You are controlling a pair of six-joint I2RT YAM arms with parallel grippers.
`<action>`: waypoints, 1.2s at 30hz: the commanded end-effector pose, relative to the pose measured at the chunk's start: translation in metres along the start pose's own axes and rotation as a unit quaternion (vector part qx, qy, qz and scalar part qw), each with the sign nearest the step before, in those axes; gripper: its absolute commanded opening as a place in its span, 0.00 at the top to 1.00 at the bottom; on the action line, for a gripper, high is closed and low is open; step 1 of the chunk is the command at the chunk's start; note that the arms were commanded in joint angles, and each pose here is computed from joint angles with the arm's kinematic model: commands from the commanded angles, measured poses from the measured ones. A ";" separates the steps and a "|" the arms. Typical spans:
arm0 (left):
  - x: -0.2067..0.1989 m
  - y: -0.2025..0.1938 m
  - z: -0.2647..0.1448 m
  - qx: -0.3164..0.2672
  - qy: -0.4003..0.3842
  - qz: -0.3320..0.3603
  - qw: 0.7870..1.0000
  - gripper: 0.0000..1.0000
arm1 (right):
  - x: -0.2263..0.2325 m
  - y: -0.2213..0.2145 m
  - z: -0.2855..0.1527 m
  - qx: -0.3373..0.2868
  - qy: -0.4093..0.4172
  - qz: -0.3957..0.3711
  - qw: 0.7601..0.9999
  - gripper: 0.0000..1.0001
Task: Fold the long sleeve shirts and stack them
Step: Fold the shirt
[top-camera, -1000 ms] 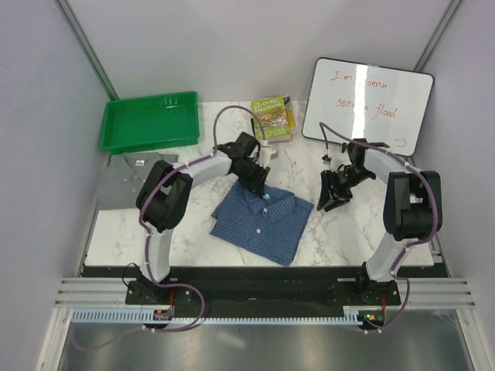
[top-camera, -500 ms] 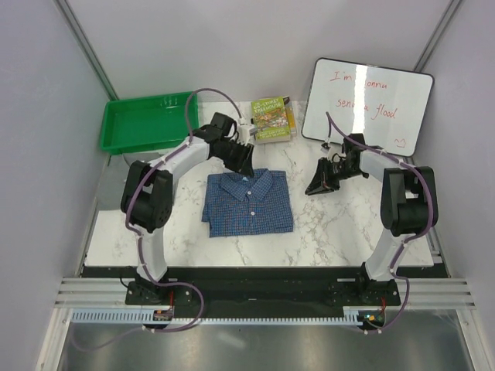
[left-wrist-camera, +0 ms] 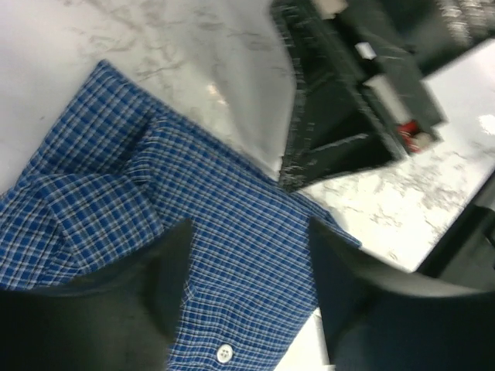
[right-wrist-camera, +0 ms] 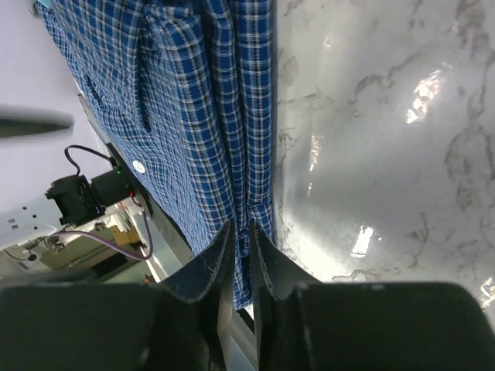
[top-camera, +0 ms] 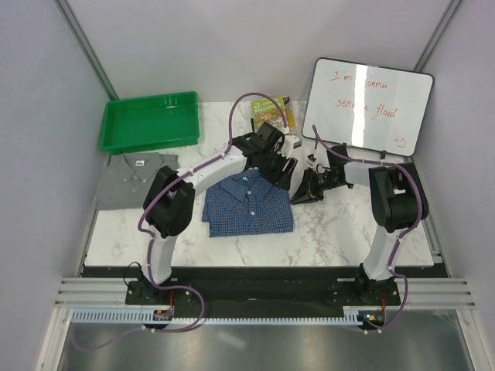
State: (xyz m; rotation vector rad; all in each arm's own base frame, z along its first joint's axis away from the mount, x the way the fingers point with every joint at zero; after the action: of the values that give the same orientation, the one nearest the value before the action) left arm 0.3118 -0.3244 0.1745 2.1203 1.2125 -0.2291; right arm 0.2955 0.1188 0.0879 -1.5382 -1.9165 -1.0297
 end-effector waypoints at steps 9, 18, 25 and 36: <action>-0.003 0.004 0.025 -0.022 0.126 -0.032 0.991 0.33 | 0.008 -0.012 0.013 -0.010 0.043 0.013 0.999 0.79; -0.006 0.001 0.043 -0.016 0.148 -0.033 0.988 0.38 | 0.013 -0.013 0.014 -0.014 0.051 0.014 0.998 0.79; -0.006 -0.007 0.051 0.015 0.148 -0.038 0.988 0.61 | 0.015 -0.017 0.012 -0.016 0.053 0.013 0.998 0.77; -0.009 -0.006 0.019 0.015 0.114 -0.066 0.991 0.98 | 0.024 -0.005 0.003 -0.037 0.026 -0.025 0.999 0.69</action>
State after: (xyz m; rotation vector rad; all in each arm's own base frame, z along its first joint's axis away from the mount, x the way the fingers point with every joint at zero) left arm 0.3089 -0.3464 0.1265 2.2182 1.5017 -0.0011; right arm 0.2755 0.1327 0.0857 -1.5237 -1.8447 -1.0858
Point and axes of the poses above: each gripper's point midway between its finger pads, its own z axis out along the fingers, its own x axis along the line the jaws close on, y = z × x, the point moved 9 cm from there along -z, back along the fingers, and after that the axes turned 15 degrees about -z, right-handed, at the moved point
